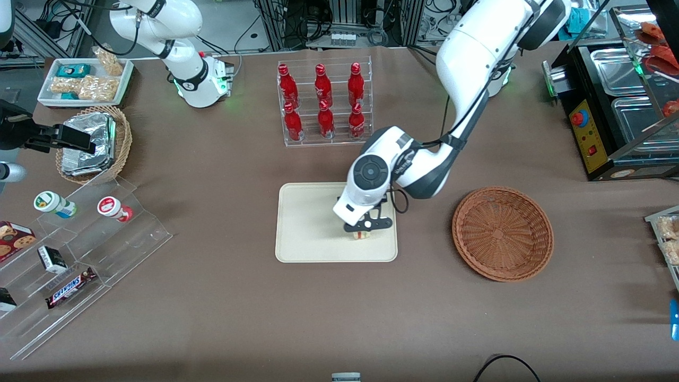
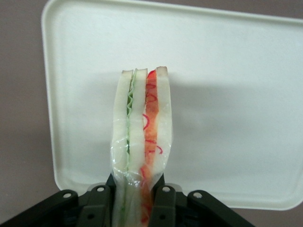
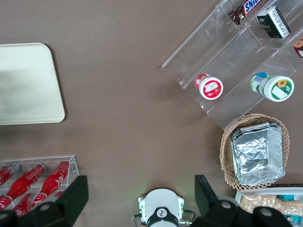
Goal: Place sandwich from basket to tray
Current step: 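Lower the sandwich onto the tray and open the left gripper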
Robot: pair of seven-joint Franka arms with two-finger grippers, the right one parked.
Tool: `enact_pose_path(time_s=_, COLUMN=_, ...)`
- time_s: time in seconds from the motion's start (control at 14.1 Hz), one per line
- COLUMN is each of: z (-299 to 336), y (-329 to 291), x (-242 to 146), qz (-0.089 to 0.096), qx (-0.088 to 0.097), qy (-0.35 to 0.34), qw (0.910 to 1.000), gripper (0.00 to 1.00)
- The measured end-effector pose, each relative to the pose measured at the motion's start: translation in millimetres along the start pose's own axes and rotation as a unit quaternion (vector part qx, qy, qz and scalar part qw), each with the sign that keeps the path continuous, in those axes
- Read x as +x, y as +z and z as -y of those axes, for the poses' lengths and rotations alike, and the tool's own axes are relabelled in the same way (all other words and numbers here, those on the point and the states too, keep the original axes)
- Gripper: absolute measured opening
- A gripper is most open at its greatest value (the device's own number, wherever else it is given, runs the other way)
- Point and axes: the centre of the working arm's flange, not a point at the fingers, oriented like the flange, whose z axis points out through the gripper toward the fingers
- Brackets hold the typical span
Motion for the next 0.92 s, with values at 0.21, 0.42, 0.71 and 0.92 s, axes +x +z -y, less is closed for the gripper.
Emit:
enact_pose_path(time_s=0.21, z=-22, y=3, x=-23, qz=-0.001, qx=0.002, qy=0.021, qw=0.9998, gripper=0.38)
enact_pose_path(time_s=0.42, z=-30, y=10, x=-32, qz=0.001, qx=0.007, qy=0.031, qw=0.9995, gripper=0.66)
enact_pose_path(time_s=0.71, z=-22, y=3, x=-17, qz=-0.010, qx=0.006, qy=0.020, qw=0.9997, gripper=1.00)
enact_pose_path(time_s=0.92, z=22, y=-47, x=15, qz=-0.012, qx=0.019, qy=0.003, qw=0.9998, gripper=1.00)
